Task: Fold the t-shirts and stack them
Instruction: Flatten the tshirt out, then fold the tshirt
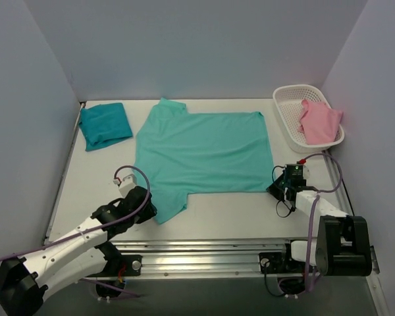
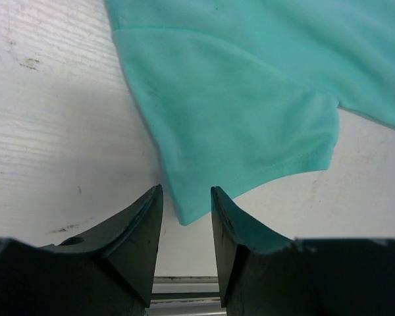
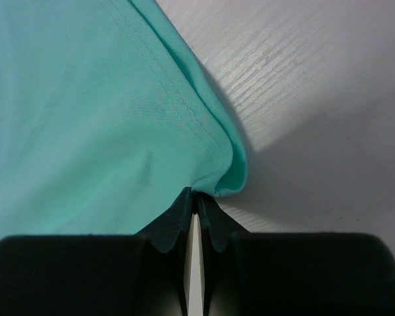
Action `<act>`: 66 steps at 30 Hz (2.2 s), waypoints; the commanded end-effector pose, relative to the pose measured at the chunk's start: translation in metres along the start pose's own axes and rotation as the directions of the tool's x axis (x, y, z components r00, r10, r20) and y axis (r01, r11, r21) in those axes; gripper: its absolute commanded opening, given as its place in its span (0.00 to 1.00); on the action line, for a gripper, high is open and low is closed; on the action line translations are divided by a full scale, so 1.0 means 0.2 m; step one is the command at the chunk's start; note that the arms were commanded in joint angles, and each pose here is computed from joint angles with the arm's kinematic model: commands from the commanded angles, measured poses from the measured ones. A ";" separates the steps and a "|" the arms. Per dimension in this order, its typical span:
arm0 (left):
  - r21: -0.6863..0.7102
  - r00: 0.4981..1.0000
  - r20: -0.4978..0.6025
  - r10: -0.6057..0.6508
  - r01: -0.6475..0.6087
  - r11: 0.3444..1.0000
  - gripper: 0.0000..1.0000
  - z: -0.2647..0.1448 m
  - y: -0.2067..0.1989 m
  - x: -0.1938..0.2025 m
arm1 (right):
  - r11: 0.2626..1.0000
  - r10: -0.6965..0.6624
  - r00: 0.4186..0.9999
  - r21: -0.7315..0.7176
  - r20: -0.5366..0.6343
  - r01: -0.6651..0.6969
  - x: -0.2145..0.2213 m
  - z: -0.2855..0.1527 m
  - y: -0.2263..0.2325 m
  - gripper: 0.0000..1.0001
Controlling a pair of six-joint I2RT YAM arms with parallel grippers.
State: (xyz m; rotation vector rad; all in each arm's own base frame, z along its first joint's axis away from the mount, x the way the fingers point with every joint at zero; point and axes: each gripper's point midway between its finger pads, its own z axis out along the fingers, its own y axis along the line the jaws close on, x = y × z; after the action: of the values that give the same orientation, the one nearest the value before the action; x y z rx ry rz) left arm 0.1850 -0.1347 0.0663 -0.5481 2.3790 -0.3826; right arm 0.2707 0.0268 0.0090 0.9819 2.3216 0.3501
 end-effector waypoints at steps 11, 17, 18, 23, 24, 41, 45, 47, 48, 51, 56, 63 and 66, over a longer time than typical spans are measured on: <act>0.011 0.991 -0.130 0.023 -0.021 1.000 0.40 0.09 -0.03 0.24 | 1.000 -0.006 1.000 -0.001 -0.015 0.006 0.01 0.01 -0.01 0.00; -0.015 0.990 -0.133 0.043 -0.045 0.999 0.40 0.13 -0.04 0.29 | 1.000 -0.008 1.000 -0.001 -0.016 0.008 0.01 0.02 -0.02 0.00; -0.015 0.991 -0.130 0.039 -0.042 0.999 0.39 0.14 -0.05 0.29 | 1.000 -0.008 1.000 -0.003 -0.016 0.008 0.01 0.01 -0.01 0.00; -0.035 0.990 -0.132 0.055 -0.060 0.998 0.23 0.16 -0.05 0.30 | 1.000 -0.013 1.000 -0.003 -0.013 0.013 0.01 0.00 -0.01 0.00; -0.038 0.990 -0.130 0.057 -0.063 0.997 0.21 0.16 -0.05 0.30 | 1.000 -0.013 1.000 -0.003 -0.011 0.013 0.01 0.00 -0.01 0.00; -0.044 0.994 0.032 0.105 -0.103 0.994 0.02 -0.12 -0.08 -0.01 | 1.000 -0.023 1.000 -0.014 0.011 0.023 -0.01 -0.17 0.00 0.00; -0.057 0.986 0.085 0.141 -0.137 0.989 0.02 -0.21 -0.12 -0.13 | 0.999 -0.027 0.999 -0.019 0.016 0.028 -0.03 -0.19 0.03 0.00; -0.057 0.980 0.133 0.148 -0.141 0.988 0.02 -0.25 -0.16 -0.22 | 0.999 -0.029 0.999 -0.019 0.023 0.029 -0.05 -0.20 0.04 0.00; -0.055 0.978 0.146 0.150 -0.143 0.988 0.02 -0.26 -0.18 -0.25 | 0.999 -0.029 0.999 -0.020 0.024 0.029 -0.05 -0.20 0.04 0.00; -0.036 0.971 0.184 0.155 -0.151 0.988 0.02 -0.28 -0.26 -0.34 | 0.999 -0.031 0.999 -0.021 0.033 0.031 -0.08 -0.21 0.06 0.00; -0.017 0.963 0.214 0.165 -0.165 0.986 0.02 -0.25 -0.36 -0.48 | 0.998 -0.035 0.998 -0.040 0.061 0.038 -0.16 -0.21 0.13 0.00; -0.038 0.964 0.219 0.151 -0.146 0.989 0.02 -0.07 -0.44 -0.66 | 0.999 -0.024 0.997 -0.025 0.069 0.026 -0.25 -0.10 0.20 0.00; -0.053 0.963 0.224 0.148 -0.139 0.989 0.02 0.02 -0.47 -0.73 | 1.000 -0.020 0.997 -0.012 0.077 0.021 -0.30 -0.04 0.22 0.00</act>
State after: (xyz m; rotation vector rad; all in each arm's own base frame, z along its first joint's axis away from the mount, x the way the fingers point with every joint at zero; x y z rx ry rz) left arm 0.2826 -0.1331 0.1548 -0.4403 2.2668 -0.1245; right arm 0.2992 0.0239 0.0508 0.9463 2.3104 0.3450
